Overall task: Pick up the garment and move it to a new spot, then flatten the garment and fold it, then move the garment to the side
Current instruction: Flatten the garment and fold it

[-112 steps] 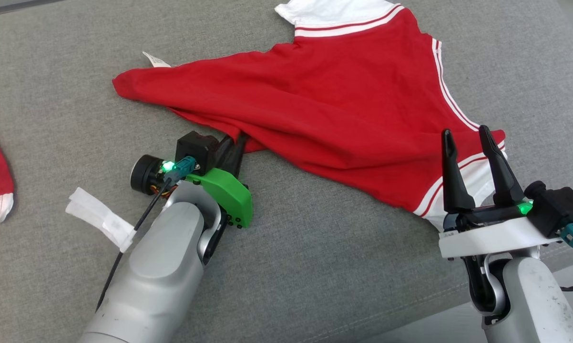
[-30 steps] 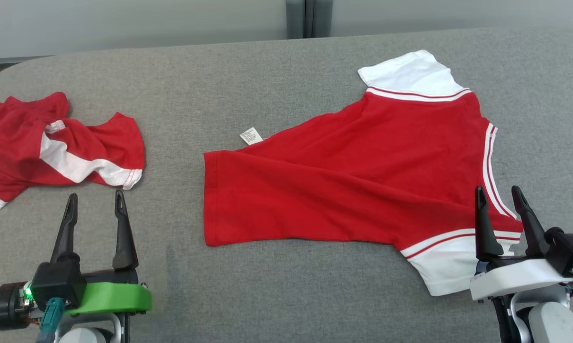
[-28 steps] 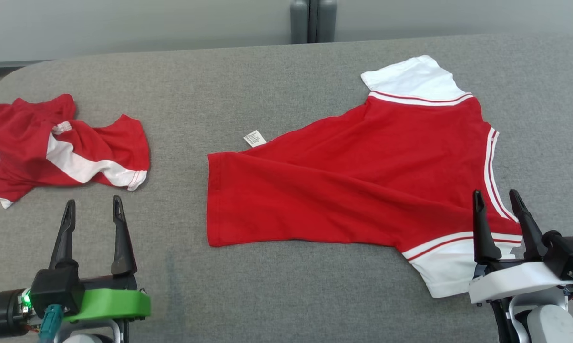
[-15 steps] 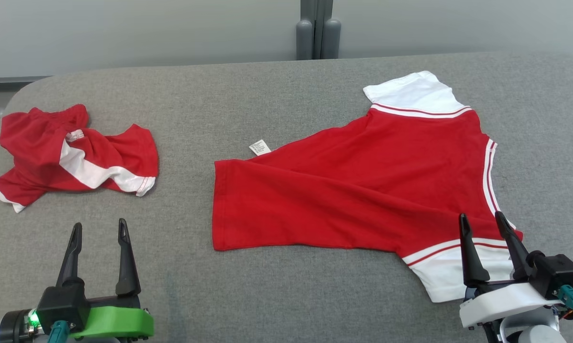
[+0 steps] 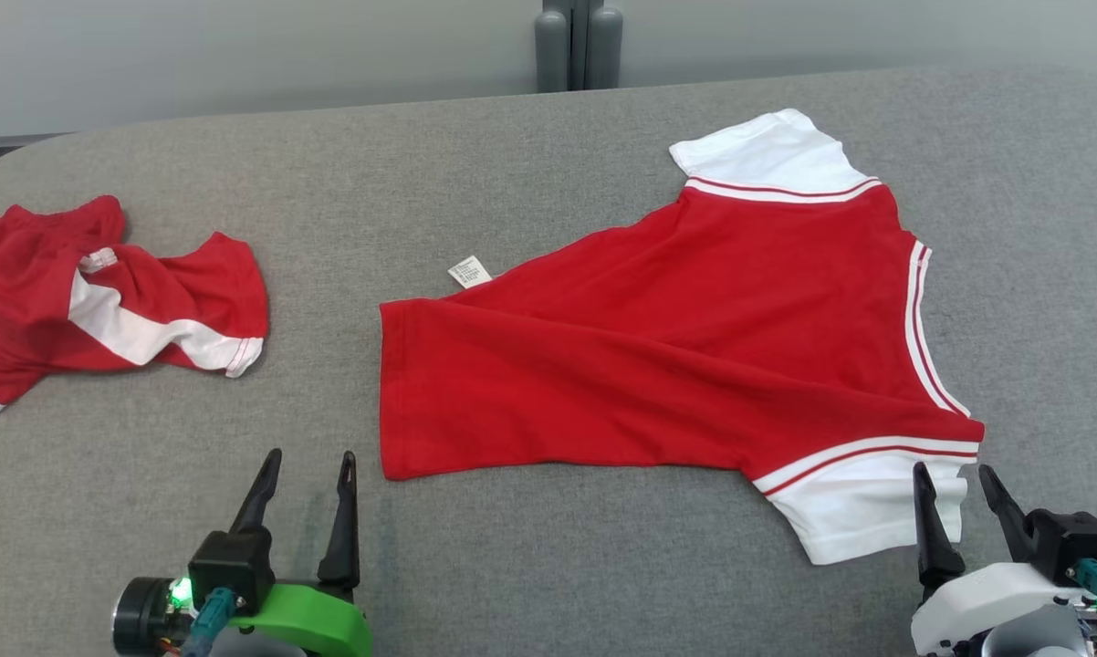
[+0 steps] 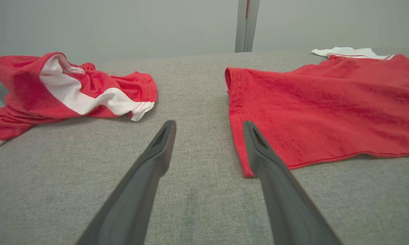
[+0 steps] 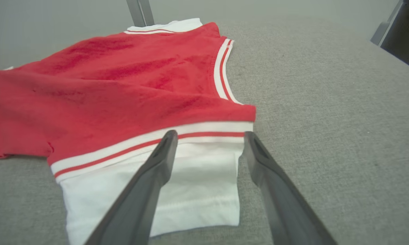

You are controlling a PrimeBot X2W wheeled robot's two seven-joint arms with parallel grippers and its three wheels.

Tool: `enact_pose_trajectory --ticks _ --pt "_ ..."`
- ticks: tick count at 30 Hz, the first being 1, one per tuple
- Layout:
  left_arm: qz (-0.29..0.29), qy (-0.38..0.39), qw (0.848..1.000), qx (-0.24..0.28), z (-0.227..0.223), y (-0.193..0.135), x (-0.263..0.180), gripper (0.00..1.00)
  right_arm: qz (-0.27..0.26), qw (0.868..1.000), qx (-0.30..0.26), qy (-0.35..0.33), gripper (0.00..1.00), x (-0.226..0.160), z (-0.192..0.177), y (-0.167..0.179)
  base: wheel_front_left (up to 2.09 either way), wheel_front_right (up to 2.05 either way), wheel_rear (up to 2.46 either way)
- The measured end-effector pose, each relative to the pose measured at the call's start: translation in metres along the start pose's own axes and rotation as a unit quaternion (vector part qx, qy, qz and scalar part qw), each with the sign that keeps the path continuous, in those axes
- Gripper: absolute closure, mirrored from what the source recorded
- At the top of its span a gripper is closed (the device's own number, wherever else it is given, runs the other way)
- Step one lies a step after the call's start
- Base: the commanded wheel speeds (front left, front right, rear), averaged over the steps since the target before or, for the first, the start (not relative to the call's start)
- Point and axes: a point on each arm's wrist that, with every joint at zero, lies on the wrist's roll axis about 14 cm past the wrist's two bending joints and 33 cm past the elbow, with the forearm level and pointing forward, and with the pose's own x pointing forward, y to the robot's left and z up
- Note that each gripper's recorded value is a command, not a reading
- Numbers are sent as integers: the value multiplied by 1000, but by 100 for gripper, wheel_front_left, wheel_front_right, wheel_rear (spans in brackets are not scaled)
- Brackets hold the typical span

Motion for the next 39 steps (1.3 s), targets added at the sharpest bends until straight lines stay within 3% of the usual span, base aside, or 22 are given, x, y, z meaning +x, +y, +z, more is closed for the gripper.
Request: enact_pose_trajectory --ticks 9,17,31,32,33,34,35,39 --pt "-39 58 998 -11 -36 -21 18 0 -35 996 29 74 0 -7 -47 -19 0 0 0" --pt "-77 94 992 -16 -57 -43 34 0 -25 995 47 90 0 0 -56 -12 0 0 0" --pt "-75 136 988 -25 -80 -46 37 0 45 992 60 99 0 4 -58 27 0 0 0" --pt "-78 138 986 -42 -81 -50 37 6 52 992 60 102 1 3 -60 31 0 0 0" --pt "-79 140 986 -48 -82 -51 36 39 56 991 62 103 31 3 -60 34 0 0 0" --pt "-87 139 985 -47 -81 -56 36 85 58 991 66 101 71 3 -59 35 0 0 0" --pt "-92 139 985 -47 -80 -58 37 100 61 991 69 98 100 4 -57 37 0 0 0" --pt "-94 129 984 -76 -72 -64 40 100 74 991 73 80 100 10 -43 45 0 0 0"
